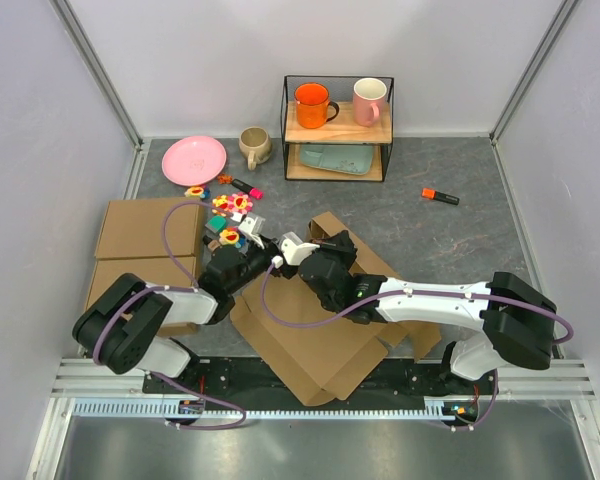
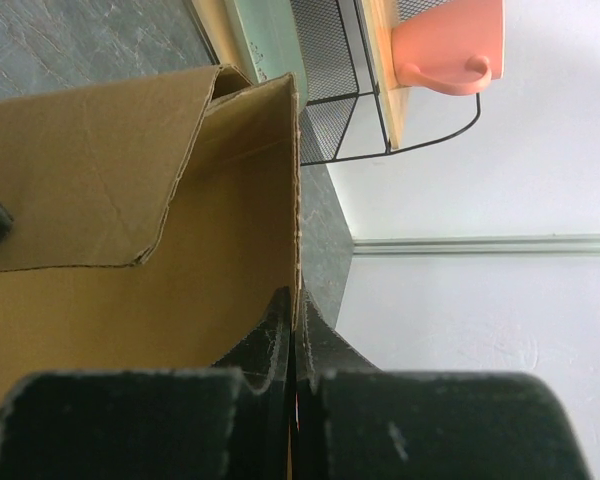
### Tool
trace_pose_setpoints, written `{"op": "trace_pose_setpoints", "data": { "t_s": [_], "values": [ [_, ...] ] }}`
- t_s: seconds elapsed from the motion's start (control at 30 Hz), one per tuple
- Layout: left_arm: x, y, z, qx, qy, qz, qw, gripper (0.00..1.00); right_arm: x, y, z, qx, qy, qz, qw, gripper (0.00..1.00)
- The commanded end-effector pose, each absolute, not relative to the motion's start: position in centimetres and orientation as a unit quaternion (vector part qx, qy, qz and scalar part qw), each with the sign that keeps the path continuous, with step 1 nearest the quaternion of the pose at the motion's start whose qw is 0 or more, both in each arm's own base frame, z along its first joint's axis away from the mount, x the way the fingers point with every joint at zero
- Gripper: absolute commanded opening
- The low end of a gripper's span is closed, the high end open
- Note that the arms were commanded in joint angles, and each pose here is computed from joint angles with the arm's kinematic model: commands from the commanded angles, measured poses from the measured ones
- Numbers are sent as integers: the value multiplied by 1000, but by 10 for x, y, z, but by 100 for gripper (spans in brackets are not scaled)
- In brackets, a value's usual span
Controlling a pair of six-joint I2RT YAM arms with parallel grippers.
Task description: Fold the paper box
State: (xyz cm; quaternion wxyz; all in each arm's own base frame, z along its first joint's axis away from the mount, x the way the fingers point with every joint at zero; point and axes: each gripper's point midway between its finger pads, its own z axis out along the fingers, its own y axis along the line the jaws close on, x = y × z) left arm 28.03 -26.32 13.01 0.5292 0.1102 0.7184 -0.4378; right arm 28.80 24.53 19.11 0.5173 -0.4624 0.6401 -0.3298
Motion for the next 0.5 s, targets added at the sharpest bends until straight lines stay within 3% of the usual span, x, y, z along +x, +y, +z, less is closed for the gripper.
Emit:
{"op": "trace_pose_setpoints", "data": {
  "t_s": [0.0, 0.47],
  "values": [
    [297, -266, 149, 126, 687, -420, 579, 86, 282, 261, 167, -493, 650, -276, 507, 0],
    [325, -268, 162, 124, 668, -389, 622, 87, 281, 261, 155, -502, 648, -288, 494, 0]
  ]
}}
